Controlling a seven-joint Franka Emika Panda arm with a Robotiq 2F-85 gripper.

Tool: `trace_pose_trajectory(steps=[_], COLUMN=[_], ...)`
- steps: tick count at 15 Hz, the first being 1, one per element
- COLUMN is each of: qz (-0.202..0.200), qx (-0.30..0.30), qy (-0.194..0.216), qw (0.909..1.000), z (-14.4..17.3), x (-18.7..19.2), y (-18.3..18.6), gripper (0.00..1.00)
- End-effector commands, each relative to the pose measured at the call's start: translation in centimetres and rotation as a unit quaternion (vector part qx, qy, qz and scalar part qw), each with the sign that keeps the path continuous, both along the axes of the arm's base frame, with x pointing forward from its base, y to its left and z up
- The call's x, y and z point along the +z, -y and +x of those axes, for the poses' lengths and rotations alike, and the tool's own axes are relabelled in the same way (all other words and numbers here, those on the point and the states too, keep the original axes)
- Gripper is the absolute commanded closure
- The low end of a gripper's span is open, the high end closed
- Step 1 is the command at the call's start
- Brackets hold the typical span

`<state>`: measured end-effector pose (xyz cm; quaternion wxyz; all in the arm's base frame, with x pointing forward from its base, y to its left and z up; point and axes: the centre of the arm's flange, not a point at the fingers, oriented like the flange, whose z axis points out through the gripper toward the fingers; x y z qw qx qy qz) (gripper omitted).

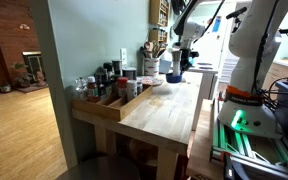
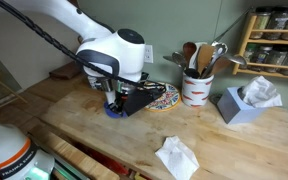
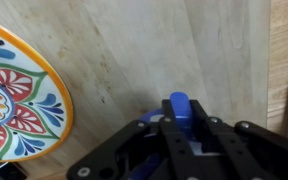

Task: Move the blue plate with the bottle in it to the left

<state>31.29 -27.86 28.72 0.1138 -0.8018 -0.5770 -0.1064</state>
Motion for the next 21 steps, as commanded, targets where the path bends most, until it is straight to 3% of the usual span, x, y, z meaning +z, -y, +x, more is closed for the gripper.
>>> trace_pose_trajectory(steps=[1, 10, 11, 21], qz=[0.008, 0.045, 0.032, 0.035], qx=[0.006, 0.039, 0.042, 0.042], qy=[0.002, 0.024, 0.000, 0.010], qw=[0.9999, 0.9979, 0.9986, 0.9985], z=[-0.9, -1.7, -0.6, -0.9], x=[1.3, 1.0, -0.3, 0.1], y=[-4.1, -9.9, -8.7, -9.2], gripper=[0.95, 0.95, 0.79, 0.79])
